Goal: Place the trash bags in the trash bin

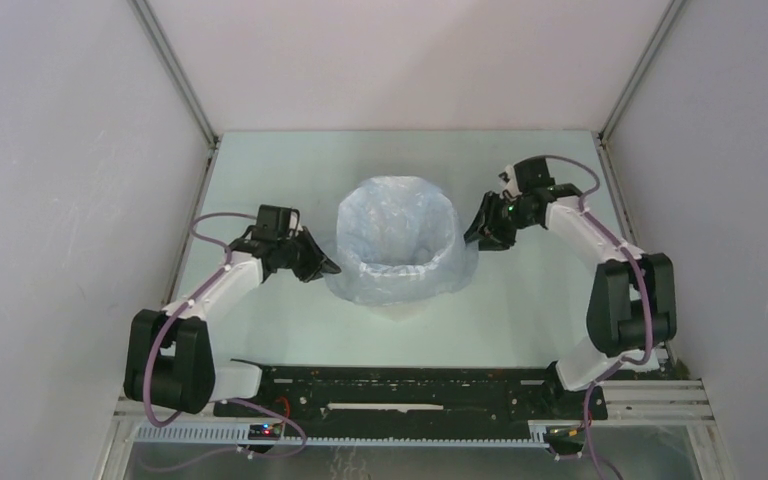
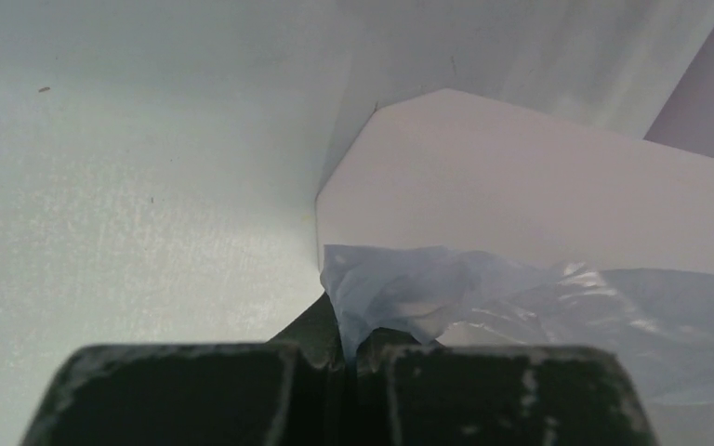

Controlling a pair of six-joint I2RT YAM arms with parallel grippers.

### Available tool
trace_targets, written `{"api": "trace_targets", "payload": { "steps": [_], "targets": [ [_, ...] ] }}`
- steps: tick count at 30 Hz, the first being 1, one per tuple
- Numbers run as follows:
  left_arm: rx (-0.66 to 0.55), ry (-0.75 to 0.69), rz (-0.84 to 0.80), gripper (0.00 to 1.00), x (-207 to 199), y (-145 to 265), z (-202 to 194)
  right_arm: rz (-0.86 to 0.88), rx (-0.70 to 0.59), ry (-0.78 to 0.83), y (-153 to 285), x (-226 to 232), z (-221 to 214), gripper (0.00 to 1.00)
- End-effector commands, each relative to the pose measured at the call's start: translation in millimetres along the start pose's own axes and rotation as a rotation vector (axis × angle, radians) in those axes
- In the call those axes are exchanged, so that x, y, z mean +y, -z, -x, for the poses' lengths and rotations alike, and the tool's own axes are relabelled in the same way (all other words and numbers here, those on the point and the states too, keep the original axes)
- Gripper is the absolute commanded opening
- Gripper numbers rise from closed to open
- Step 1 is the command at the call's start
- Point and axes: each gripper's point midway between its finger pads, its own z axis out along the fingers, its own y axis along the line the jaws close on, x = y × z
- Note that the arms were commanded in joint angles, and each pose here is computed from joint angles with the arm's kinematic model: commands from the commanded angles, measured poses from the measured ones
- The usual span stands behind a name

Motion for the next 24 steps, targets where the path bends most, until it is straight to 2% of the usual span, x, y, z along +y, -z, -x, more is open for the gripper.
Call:
{"api": "trace_targets", "payload": {
  "steps": [1, 4, 8, 12, 15, 17, 21, 24],
  "targets": [
    [0.018, -0.030, 0.025, 0.00, 11, -4, -15, -0.072, -0.178, 0.112, 82, 16, 18, 0.60],
    [0.036, -0.015, 0.026, 0.00, 16, -11, -23, -0.076, -0.289, 0.181, 129, 36, 24, 0.77],
    [0.047, -0.015, 0.032, 0.00, 18, -13, -28, -0.106, -0.407, 0.307, 177, 78, 31, 0.82],
    [0.057, -0.015, 0.039, 0.00, 19, -15, -33, -0.007, -0.475, 0.496, 201, 159, 19, 0.83],
    [0.058, -0.015, 0.031, 0.00, 17, -15, -33, 0.068, -0.431, 0.575, 189, 201, -7, 0.82],
    [0.058, -0.019, 0.025, 0.00, 15, -15, -33, 0.066, -0.381, 0.637, 169, 214, -26, 0.77],
    [0.055, -0.024, 0.021, 0.00, 14, -14, -34, -0.064, -0.330, 0.754, 129, 210, -53, 0.64],
    [0.055, -0.023, 0.020, 0.00, 15, -14, -36, -0.183, -0.341, 0.806, 96, 188, -56, 0.61]
  ]
}}
